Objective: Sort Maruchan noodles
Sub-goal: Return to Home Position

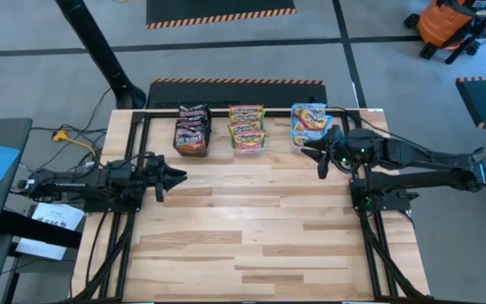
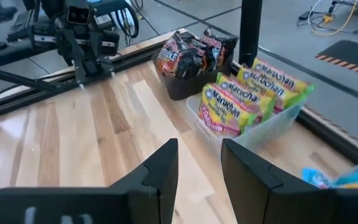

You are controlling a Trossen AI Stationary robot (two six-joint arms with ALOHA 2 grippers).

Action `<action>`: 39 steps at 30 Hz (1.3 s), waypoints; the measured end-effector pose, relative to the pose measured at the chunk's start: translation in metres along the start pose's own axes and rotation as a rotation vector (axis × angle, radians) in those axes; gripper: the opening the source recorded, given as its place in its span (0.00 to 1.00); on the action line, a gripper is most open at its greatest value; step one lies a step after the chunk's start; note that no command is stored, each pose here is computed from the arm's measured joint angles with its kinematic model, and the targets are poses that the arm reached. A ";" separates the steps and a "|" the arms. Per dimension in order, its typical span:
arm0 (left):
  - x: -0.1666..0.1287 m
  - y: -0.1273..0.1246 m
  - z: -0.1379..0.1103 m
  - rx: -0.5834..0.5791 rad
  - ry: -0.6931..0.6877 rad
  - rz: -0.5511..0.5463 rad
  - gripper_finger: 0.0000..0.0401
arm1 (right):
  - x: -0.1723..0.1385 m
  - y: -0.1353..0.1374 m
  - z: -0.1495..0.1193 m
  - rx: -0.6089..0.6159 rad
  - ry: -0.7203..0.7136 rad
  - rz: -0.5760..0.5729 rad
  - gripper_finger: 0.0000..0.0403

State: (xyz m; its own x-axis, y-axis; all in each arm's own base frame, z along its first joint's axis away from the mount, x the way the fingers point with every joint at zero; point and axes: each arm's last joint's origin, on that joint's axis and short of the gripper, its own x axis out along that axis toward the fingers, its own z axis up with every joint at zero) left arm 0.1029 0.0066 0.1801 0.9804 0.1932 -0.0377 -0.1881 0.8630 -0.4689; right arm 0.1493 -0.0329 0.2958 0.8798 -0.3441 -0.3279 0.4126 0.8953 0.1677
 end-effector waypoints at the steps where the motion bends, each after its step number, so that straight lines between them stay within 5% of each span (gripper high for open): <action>1: -0.001 0.002 -0.004 0.007 -0.007 0.008 0.25 | 0.000 -0.001 -0.004 0.012 0.000 0.002 0.36; 12: -0.002 0.006 -0.011 0.038 -0.034 -0.038 0.25 | 0.000 -0.014 -0.066 0.107 -0.081 0.097 0.36; 24: 0.006 0.009 -0.022 -0.004 0.107 -0.005 0.25 | 0.002 -0.031 -0.142 0.236 -0.188 0.180 0.36; 34: 0.010 0.012 -0.029 0.025 0.177 0.032 0.25 | -0.006 -0.027 -0.136 0.194 -0.251 0.289 0.36; 39: 0.010 0.012 -0.031 0.205 0.208 -0.012 0.25 | -0.004 -0.027 -0.140 0.080 -0.222 0.275 0.36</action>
State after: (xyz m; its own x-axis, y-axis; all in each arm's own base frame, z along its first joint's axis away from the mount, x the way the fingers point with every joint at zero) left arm 0.1125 0.0042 0.1468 0.9695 0.1013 -0.2230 -0.1638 0.9451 -0.2826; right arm 0.1011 -0.0159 0.1622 0.9866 -0.1547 -0.0521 0.1632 0.9410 0.2965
